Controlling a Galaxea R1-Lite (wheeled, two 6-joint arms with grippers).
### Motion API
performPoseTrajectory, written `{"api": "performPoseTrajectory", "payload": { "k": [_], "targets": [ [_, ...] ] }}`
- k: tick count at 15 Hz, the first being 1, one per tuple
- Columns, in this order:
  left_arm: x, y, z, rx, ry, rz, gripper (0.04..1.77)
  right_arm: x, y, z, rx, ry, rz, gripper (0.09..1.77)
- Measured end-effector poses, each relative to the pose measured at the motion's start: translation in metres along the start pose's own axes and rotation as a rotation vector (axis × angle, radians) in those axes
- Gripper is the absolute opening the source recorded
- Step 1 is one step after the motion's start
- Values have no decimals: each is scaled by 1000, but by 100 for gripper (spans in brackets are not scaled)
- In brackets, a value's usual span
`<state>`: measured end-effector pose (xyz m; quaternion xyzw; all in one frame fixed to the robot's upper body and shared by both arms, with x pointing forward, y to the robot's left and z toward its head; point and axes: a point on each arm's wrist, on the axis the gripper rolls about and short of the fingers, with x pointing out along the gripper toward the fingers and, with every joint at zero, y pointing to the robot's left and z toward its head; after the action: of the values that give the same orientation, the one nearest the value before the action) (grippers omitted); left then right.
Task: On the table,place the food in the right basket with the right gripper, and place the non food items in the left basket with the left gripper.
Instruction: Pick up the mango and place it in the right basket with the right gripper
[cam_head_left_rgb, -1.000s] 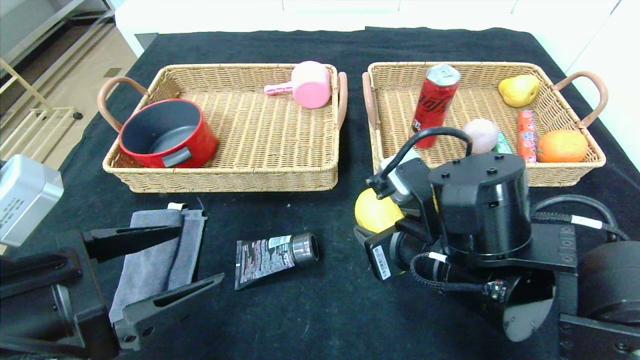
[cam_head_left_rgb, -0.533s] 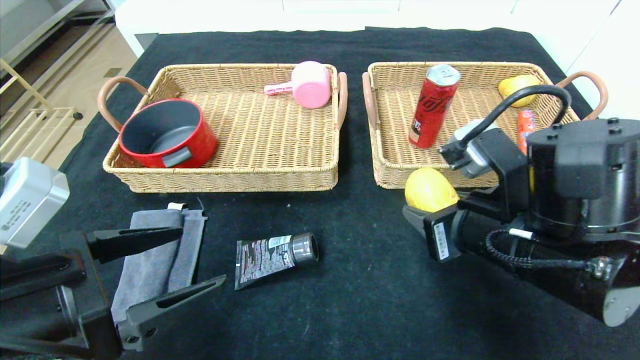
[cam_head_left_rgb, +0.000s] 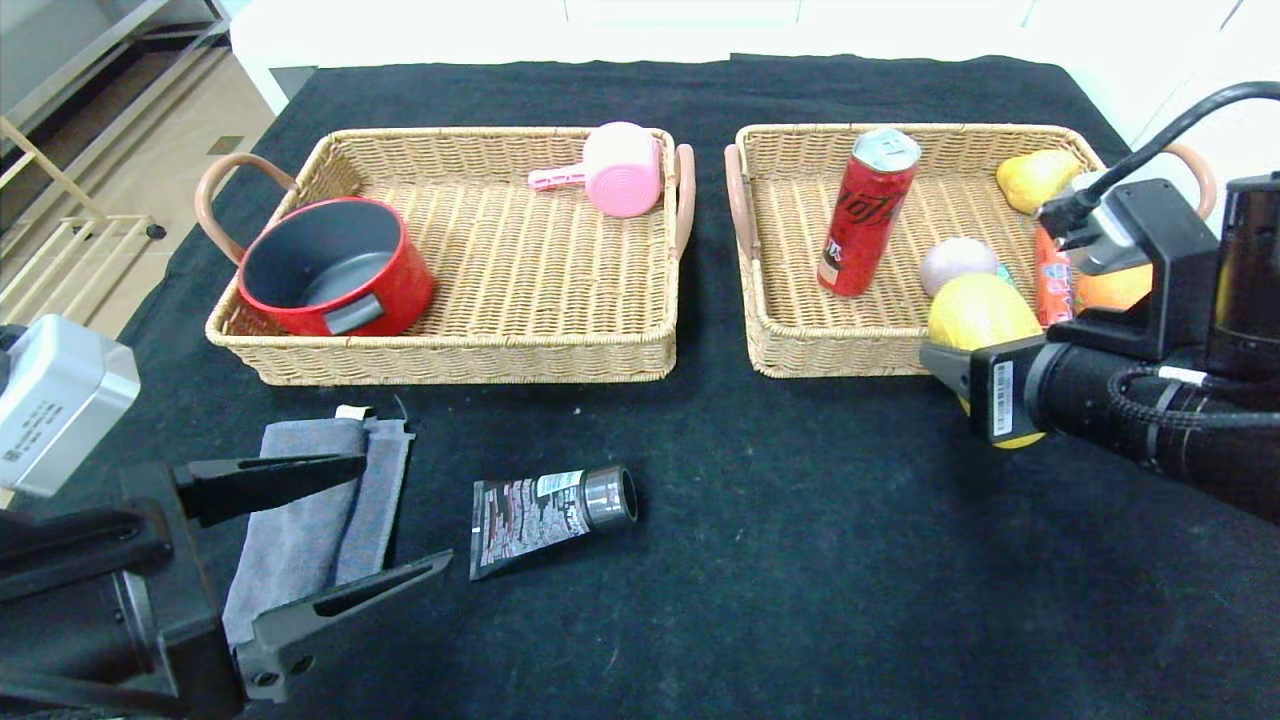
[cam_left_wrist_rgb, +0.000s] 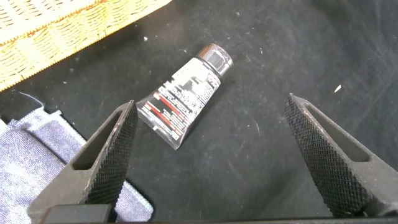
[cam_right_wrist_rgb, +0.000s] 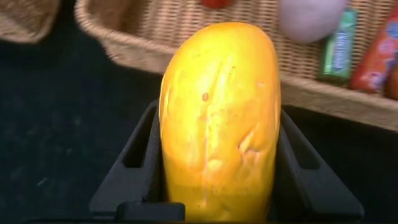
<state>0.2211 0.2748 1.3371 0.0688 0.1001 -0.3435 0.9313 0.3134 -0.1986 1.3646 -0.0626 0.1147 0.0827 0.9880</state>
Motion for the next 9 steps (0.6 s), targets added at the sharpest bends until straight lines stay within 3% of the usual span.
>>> {"api": "performPoseTrajectory", "payload": {
  "k": [9],
  "targets": [
    [0,0,-1,-1,3,-2,172,37,-67,31,90,-61,-235,100]
  ]
}}
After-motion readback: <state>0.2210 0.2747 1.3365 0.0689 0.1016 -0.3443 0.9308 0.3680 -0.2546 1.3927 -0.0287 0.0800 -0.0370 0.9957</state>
